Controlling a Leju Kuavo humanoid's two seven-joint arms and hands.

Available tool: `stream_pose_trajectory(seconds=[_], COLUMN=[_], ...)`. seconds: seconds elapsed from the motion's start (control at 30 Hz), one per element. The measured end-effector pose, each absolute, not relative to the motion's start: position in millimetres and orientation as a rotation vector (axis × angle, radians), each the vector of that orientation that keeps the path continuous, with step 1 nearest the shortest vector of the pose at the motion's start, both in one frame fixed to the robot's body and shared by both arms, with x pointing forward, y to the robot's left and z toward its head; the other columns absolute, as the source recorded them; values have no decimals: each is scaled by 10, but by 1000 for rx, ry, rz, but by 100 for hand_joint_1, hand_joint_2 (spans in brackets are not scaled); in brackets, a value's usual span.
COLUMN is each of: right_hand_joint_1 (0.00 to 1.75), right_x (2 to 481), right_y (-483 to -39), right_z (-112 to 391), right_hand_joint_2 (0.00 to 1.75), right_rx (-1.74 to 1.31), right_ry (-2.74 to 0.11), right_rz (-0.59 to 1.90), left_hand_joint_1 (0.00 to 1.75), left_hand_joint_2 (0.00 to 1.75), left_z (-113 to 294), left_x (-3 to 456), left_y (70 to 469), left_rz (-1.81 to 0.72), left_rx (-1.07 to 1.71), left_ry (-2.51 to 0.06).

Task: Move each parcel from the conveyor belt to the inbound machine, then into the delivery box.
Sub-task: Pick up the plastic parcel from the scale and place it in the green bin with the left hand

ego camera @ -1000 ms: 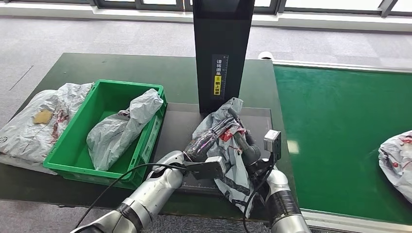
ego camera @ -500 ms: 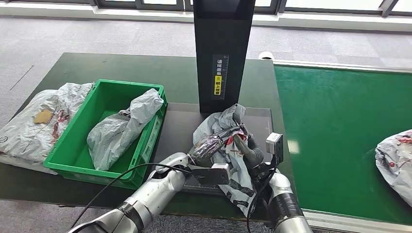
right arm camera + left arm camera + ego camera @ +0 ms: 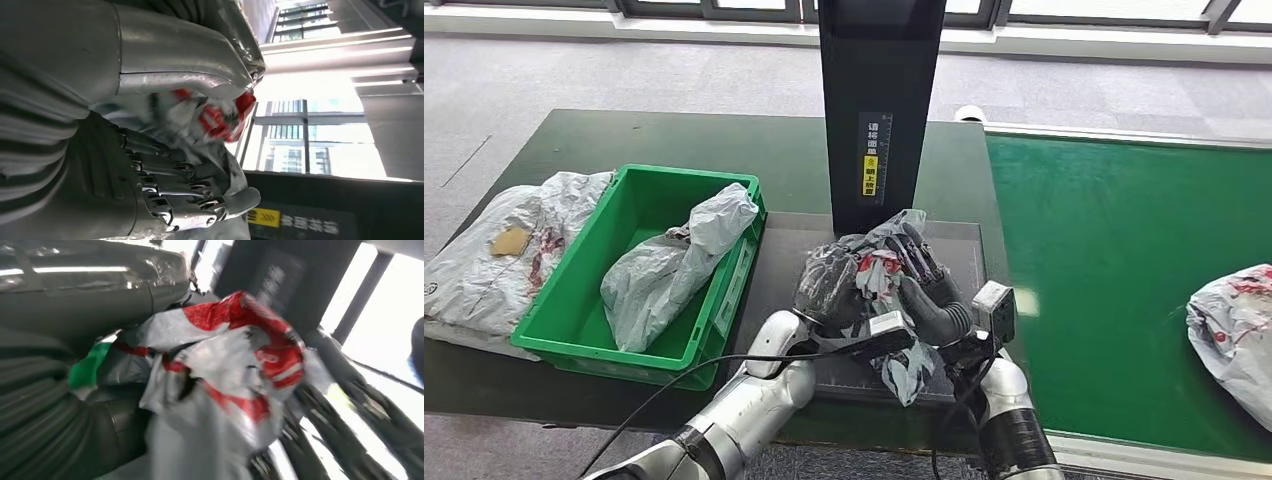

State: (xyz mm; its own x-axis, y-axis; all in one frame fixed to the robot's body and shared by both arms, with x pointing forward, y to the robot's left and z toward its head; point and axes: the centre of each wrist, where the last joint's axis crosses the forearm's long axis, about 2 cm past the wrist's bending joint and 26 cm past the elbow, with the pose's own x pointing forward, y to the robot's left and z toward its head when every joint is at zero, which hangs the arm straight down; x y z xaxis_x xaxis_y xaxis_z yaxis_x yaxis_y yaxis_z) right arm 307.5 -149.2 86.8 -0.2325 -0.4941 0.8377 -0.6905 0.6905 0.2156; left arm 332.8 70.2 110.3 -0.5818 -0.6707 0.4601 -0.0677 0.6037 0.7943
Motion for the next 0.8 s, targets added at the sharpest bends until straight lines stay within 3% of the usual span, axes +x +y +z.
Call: stream_pose_trajectory(seconds=[0.33,0.8], right_hand_joint_1=[0,0], right_x=[3081,3073], right_y=[-1564,-1585], right_z=[1032,1070], right_hand_joint_2=[175,175], right_rx=[889,874], right_ry=[-1985,-2010], right_rz=[255,251], left_hand_joint_1=[175,175], left_hand_joint_2=[175,175], left_z=[1421,1809], left_x=[3490,3550], left_y=[1207,1649], left_rz=[-739,-551], left_rx=[944,1196], left_ry=[-2032,-2070])
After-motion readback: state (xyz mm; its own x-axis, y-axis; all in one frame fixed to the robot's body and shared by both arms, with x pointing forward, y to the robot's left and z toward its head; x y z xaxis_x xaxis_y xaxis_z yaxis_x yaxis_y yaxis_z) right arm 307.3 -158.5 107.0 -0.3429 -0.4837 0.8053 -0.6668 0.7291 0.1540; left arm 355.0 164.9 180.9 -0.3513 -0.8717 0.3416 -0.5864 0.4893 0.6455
